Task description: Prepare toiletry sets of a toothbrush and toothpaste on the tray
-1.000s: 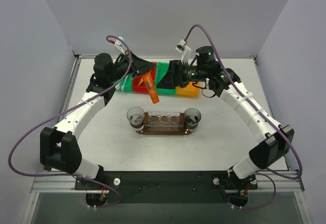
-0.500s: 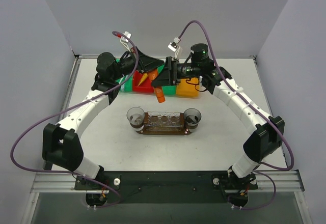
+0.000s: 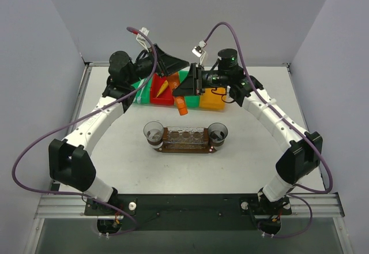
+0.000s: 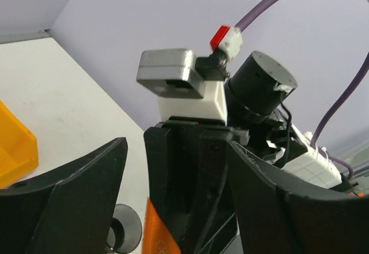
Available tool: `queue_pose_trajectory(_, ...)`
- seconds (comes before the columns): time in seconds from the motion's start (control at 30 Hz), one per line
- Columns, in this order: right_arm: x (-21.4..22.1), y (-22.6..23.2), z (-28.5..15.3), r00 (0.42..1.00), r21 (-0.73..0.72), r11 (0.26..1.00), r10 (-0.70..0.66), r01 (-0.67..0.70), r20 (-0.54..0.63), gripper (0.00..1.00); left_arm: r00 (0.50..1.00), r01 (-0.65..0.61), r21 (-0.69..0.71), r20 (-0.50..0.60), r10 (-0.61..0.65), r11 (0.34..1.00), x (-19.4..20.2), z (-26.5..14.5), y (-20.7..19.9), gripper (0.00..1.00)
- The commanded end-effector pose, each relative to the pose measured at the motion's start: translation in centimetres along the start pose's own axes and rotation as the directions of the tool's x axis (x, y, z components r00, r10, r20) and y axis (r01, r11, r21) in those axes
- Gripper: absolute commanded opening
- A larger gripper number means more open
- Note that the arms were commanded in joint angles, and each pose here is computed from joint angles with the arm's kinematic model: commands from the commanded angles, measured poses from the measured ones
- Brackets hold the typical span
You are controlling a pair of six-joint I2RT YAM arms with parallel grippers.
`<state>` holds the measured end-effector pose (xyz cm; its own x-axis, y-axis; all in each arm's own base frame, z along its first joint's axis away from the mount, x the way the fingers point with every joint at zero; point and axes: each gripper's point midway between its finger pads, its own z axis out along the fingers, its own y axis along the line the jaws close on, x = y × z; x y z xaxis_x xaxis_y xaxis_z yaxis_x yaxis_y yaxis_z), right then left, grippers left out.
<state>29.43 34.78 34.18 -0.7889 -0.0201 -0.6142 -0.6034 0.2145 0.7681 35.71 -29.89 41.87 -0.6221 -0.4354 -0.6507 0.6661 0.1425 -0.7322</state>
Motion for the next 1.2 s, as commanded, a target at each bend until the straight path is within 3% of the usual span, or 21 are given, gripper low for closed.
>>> queue_pose_trajectory(0.0,-1.2,1.7,-1.5,0.996,-0.011,0.998,-0.056,0.057,0.063,0.04,0.990,-0.125,-0.057,0.063,0.129,0.991,-3.3,-0.3,-1.6,0.83)
queue_pose_trajectory(0.17,-1.5,0.4,-2.8,0.991,0.072,0.996,-0.067,0.058,0.120,0.04,0.963,-0.171,-0.237,0.164,0.212,0.957,-7.3,-4.0,0.0,0.86)
queue_pose_trajectory(0.27,-2.4,0.0,-3.5,0.981,0.129,0.988,-0.100,0.079,0.167,0.04,0.950,-0.234,-0.305,0.132,0.285,0.923,-7.5,-5.9,0.6,0.87)
queue_pose_trajectory(0.47,-6.0,-0.4,-5.0,0.939,0.255,0.962,-0.178,0.103,0.293,0.04,0.948,-0.317,-0.090,-0.012,0.317,0.944,-1.5,-6.8,-2.6,0.87)
queue_pose_trajectory(0.77,-9.9,2.1,-4.8,0.886,0.224,0.957,-0.259,0.183,0.385,0.06,0.951,-0.205,0.021,-0.233,0.205,0.978,6.2,-5.7,-2.0,0.88)
queue_pose_trajectory(1.03,-8.5,3.4,-3.5,0.892,0.181,0.963,-0.256,0.201,0.372,0.07,0.956,-0.153,0.033,-0.250,0.156,0.988,7.5,-4.1,-1.6,0.88)
queue_pose_trajectory(1.17,-7.8,3.5,-2.7,0.896,0.178,0.965,-0.249,0.195,0.367,0.07,0.956,-0.115,0.041,-0.268,0.122,0.993,8.0,-3.6,-1.1,0.81)
